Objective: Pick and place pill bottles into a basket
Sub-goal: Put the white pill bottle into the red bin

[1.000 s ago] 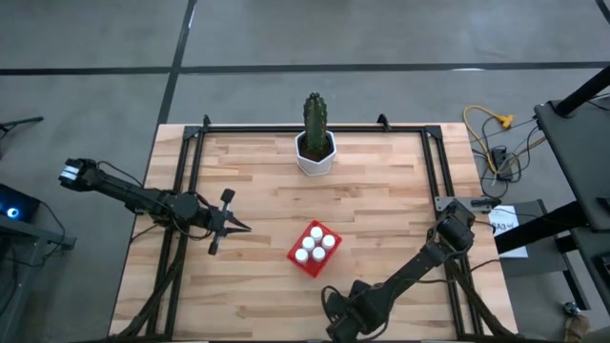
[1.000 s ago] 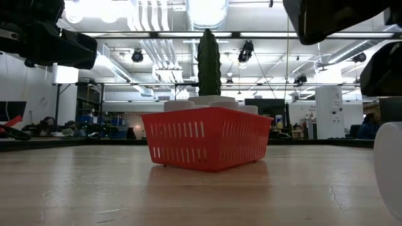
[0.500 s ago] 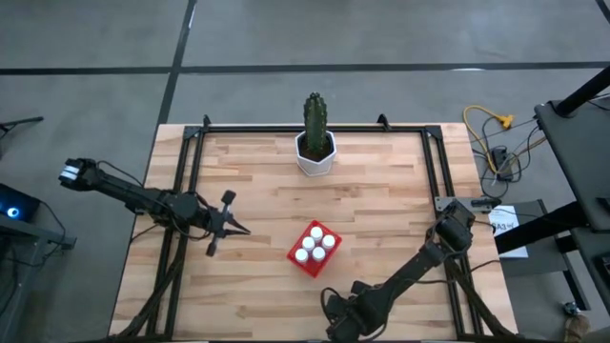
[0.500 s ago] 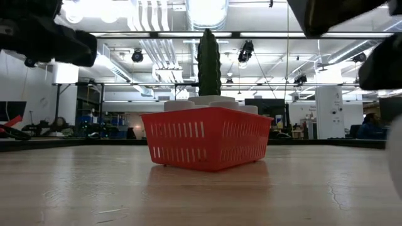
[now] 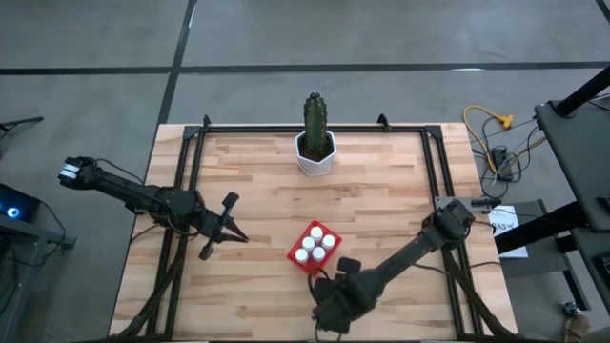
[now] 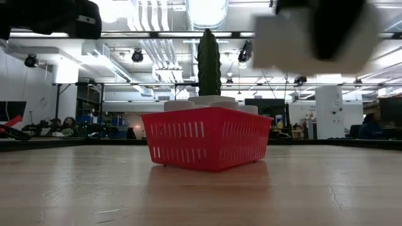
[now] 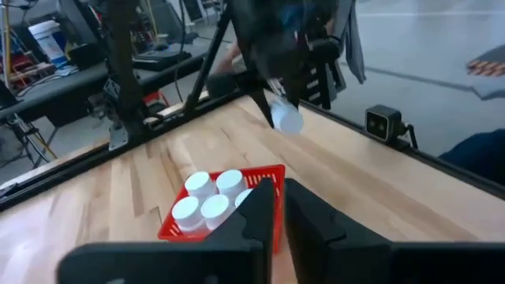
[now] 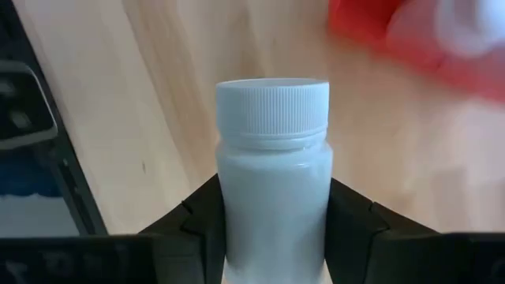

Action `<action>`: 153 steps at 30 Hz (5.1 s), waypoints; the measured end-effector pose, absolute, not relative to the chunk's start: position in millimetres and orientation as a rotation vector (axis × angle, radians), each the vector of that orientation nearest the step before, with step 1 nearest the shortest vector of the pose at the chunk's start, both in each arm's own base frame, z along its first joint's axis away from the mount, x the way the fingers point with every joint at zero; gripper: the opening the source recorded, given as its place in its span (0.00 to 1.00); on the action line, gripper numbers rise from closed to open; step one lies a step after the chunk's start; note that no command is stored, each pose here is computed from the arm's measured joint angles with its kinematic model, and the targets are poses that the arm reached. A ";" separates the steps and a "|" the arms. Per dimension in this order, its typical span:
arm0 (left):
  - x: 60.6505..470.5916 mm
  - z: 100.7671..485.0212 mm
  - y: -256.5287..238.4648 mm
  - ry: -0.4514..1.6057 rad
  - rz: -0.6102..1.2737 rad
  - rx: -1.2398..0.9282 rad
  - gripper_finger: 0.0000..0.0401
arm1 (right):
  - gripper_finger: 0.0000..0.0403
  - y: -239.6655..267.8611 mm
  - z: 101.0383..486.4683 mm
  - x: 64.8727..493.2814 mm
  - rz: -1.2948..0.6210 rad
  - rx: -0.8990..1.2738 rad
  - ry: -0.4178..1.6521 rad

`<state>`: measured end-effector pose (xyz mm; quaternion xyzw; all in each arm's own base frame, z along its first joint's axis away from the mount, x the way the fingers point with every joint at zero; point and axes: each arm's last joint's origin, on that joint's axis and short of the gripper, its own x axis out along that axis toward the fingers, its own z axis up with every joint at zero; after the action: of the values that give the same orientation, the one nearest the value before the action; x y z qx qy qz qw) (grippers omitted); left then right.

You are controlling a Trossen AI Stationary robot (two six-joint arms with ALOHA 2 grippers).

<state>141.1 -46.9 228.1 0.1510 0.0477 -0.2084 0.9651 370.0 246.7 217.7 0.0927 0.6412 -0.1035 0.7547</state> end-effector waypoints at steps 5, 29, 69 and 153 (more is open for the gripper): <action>150.9 230.7 -50.0 0.128 -0.429 0.330 0.17 | 0.35 228.4 243.8 387.3 -0.193 0.129 1.311; 205.0 242.3 -63.1 0.183 -0.379 0.772 0.70 | 0.34 130.3 289.7 435.8 -0.129 -0.057 1.189; 241.6 227.4 -77.6 0.035 -0.225 1.227 0.70 | 0.33 115.5 297.9 443.7 -0.075 -0.069 1.147; 172.5 259.3 -56.6 0.277 -0.188 0.836 0.35 | 0.24 188.8 278.8 398.1 -0.040 -0.025 1.256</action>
<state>172.5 -56.6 259.3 0.4039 0.1338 -0.0908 0.9004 398.1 188.8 278.8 -0.0119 0.5874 -0.0189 0.8090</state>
